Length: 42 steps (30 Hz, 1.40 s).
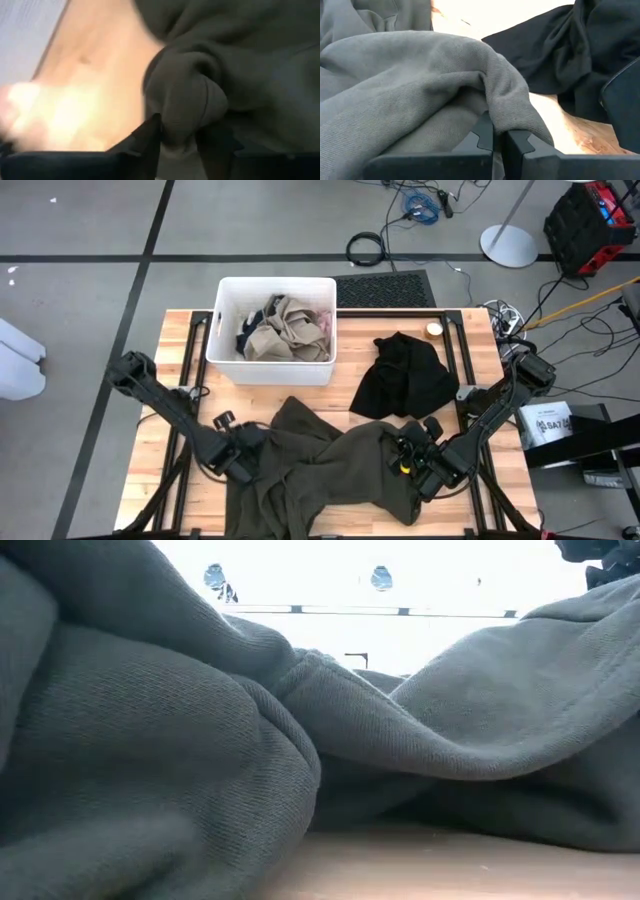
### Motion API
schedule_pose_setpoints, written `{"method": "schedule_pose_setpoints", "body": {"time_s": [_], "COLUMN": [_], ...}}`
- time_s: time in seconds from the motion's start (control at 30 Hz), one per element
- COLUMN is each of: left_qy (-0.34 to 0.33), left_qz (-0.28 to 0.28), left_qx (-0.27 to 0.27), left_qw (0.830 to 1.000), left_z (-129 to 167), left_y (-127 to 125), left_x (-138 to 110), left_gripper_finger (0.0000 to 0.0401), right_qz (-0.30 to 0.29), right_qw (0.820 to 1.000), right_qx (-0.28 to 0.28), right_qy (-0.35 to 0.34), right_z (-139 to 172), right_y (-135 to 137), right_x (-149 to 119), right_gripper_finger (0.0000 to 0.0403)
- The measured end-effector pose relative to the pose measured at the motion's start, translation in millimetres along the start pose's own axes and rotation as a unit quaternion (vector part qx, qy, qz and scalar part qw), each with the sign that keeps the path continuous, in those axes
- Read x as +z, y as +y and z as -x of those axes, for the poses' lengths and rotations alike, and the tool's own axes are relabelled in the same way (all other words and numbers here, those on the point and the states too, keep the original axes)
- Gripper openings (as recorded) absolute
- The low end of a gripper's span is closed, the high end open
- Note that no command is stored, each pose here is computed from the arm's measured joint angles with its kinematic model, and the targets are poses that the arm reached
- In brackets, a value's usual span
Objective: Sort clothes
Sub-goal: Put the black hoodie into the white laundry bin
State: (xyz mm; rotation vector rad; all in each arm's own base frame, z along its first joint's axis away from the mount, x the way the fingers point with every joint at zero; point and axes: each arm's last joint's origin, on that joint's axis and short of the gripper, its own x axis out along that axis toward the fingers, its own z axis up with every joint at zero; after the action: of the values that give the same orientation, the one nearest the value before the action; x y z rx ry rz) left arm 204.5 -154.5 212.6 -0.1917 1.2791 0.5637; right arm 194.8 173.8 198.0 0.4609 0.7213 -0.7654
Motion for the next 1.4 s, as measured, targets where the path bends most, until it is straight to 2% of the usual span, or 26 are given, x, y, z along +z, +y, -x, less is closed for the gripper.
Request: {"method": "schedule_pose_setpoints", "body": {"time_s": [0.17, 0.27, 0.33, 0.43, 0.5, 0.57, 0.63, 0.77, 0.93, 1.07, 1.17, 1.27, 1.4], "left_qy": [0.058, 0.063, 0.045, -0.015, -0.083, -0.174, -0.256, -0.338, -0.378, -0.387, -0.387, -0.386, -0.386], "left_qz": [-0.009, -0.019, -0.021, -0.034, -0.027, -0.025, -0.037, -0.061, -0.070, -0.075, -0.075, -0.074, -0.074], "left_qx": [0.063, 0.083, 0.074, 0.028, -0.005, -0.034, -0.059, -0.089, -0.113, -0.117, -0.117, -0.117, -0.118], "left_qw": [0.996, 0.994, 0.996, 0.999, 0.996, 0.984, 0.964, 0.935, 0.916, 0.912, 0.912, 0.912, 0.912], "left_z": [21.7, 43.8, 60.4, 84.2, 99.9, 111.2, 119.6, 131.1, 138.4, 140.3, 140.2, 140.1, 140.1], "left_y": [17.1, 22.3, 22.1, 19.4, 16.1, 9.4, -1.1, -16.8, -26.9, -28.7, -28.7, -28.7, -28.7], "left_x": [10.9, 16.2, 20.4, 26.0, 29.3, 29.9, 30.4, 32.5, 38.7, 40.2, 40.2, 40.1, 40.1], "left_gripper_finger": [0.0171, 0.0178, 0.0179, 0.0180, 0.0180, 0.0180, 0.0180, 0.0180, 0.0180, 0.0180, 0.0180, 0.0180, 0.0180], "right_qz": [0.003, 0.003, 0.003, 0.002, 0.004, 0.011, 0.008, 0.011, 0.029, 0.036, 0.039, 0.049, 0.059], "right_qw": [1.000, 1.000, 1.000, 1.000, 1.000, 1.000, 1.000, 0.998, 0.996, 0.994, 0.988, 0.979, 0.975], "right_qx": [0.000, 0.001, 0.001, 0.002, 0.003, 0.013, 0.021, 0.037, 0.025, -0.009, -0.045, -0.089, -0.108], "right_qy": [0.001, 0.001, 0.000, -0.003, -0.003, 0.000, 0.002, 0.040, 0.079, 0.105, 0.142, 0.174, 0.187], "right_z": [0.0, 0.0, 0.0, 0.0, 0.0, 0.1, 0.1, -0.5, -8.2, -23.5, -37.3, -50.4, -60.9], "right_y": [0.1, 0.2, 0.3, 0.3, 0.6, 3.0, 5.1, 9.8, 13.1, 15.2, 15.2, 13.0, 13.7], "right_x": [-0.1, -0.1, -0.1, 0.1, 0.1, -0.4, -0.7, -2.2, -10.0, -17.8, -24.9, -31.6, -34.9], "right_gripper_finger": [0.0002, 0.0003, 0.0003, 0.0004, 0.0004, 0.0007, 0.0014, 0.0050, 0.0131, 0.0195, 0.0228, 0.0243, 0.0248]}}
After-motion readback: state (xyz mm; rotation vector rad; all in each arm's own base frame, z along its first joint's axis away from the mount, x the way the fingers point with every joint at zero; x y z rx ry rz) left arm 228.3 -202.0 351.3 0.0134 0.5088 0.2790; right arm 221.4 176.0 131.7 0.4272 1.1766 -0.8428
